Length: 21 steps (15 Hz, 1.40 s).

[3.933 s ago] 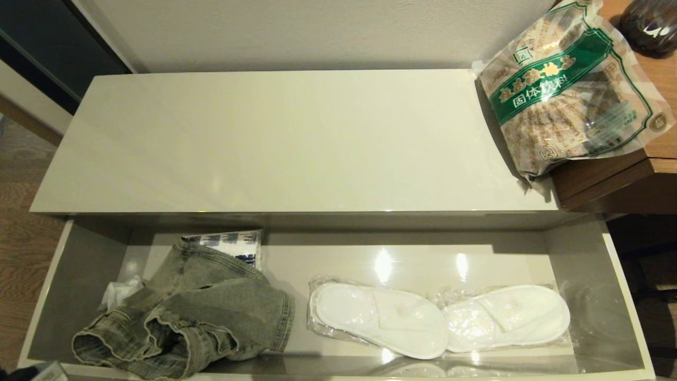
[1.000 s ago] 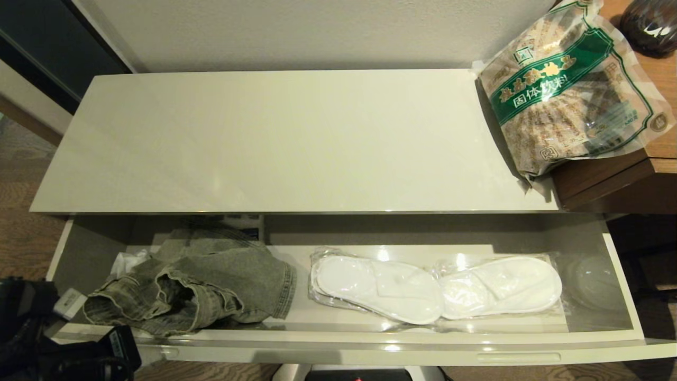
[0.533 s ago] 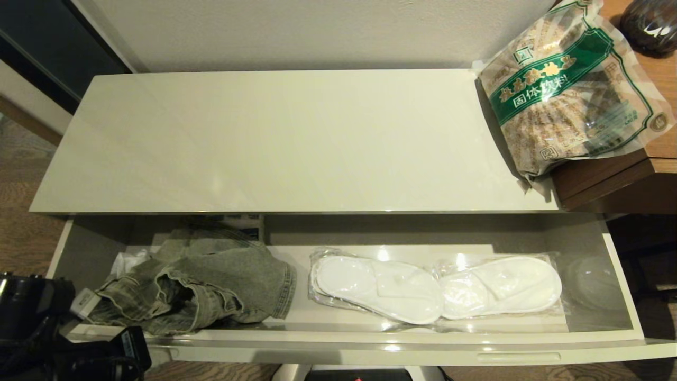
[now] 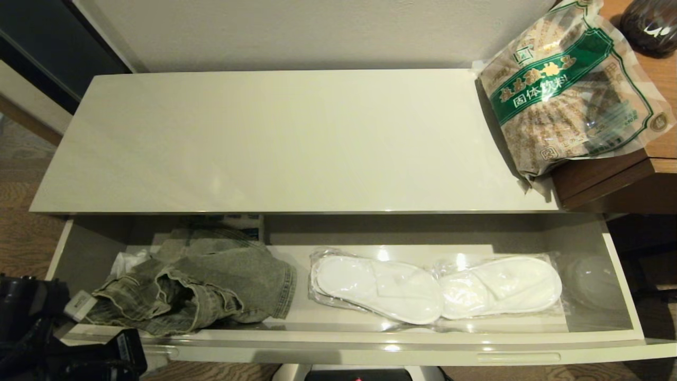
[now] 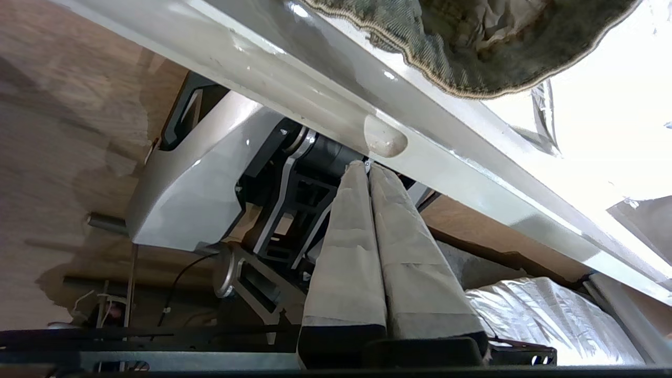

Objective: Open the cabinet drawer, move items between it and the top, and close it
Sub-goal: Close the drawer

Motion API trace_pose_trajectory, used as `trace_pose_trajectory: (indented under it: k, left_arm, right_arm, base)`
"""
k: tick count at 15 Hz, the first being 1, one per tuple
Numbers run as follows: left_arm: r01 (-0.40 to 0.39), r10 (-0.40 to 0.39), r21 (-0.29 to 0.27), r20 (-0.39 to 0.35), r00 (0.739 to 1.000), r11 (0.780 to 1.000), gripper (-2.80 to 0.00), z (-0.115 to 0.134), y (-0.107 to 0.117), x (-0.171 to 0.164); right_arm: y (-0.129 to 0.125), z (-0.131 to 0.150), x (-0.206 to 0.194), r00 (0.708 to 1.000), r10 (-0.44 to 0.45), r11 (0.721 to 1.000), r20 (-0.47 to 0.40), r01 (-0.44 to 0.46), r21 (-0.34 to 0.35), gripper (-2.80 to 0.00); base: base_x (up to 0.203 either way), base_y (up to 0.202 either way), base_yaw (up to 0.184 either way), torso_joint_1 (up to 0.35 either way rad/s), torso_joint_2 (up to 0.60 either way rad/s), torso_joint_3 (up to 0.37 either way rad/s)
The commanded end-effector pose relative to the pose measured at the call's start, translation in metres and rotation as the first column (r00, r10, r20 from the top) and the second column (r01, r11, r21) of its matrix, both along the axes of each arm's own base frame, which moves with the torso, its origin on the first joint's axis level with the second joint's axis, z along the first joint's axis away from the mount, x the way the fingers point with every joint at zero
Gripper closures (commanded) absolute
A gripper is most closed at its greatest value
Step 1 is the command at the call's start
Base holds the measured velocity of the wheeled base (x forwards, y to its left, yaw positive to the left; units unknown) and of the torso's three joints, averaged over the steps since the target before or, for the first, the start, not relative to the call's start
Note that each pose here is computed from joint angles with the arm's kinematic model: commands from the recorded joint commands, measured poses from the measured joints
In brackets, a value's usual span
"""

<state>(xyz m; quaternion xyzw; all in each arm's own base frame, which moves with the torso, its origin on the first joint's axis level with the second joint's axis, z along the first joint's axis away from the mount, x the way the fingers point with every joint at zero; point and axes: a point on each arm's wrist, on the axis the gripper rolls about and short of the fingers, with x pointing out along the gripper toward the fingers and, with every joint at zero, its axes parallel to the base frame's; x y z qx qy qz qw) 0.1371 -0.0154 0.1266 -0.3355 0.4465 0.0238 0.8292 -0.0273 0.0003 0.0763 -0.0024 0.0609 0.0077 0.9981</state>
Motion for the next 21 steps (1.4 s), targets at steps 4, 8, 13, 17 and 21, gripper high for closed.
trace_pose_trajectory:
  k: [4,8,13,17,21]
  left_arm:
    - [0.026,-0.027,-0.014,-0.032,0.999,1.000,0.00,0.002,-0.001,-0.003]
    - [0.066,-0.068,-0.018,-0.128,0.989,0.998,0.00,-0.005,-0.003,-0.002]
    - [0.062,-0.062,-0.005,-0.182,0.981,0.998,0.00,-0.016,-0.003,0.003]
    - [-0.012,0.011,-0.012,-0.066,0.998,1.000,0.00,-0.025,-0.005,0.047]
    - [-0.082,0.084,-0.054,0.032,0.996,0.995,0.00,-0.022,-0.007,0.111]
  right_arm:
    - [0.000,0.000,0.000,1.000,0.000,1.000,-0.002,0.000,0.000,0.00]
    - [0.000,0.000,0.000,1.000,0.000,1.000,-0.002,0.000,0.000,0.00]
    - [0.000,0.000,0.000,1.000,0.000,1.000,-0.002,0.000,0.000,0.00]
    - [0.000,0.000,0.000,1.000,0.000,1.000,-0.002,0.000,0.000,0.00]
    - [0.000,0.000,0.000,1.000,0.000,1.000,-0.002,0.000,0.000,0.00]
  base:
    - [0.000,0.000,0.000,0.000,0.00,0.000]
    - [0.000,0.000,0.000,0.000,0.00,0.000]
    - [0.000,0.000,0.000,0.000,0.00,0.000]
    - [0.000,0.000,0.000,0.000,0.00,0.000]
    - [0.000,0.000,0.000,0.000,0.00,0.000]
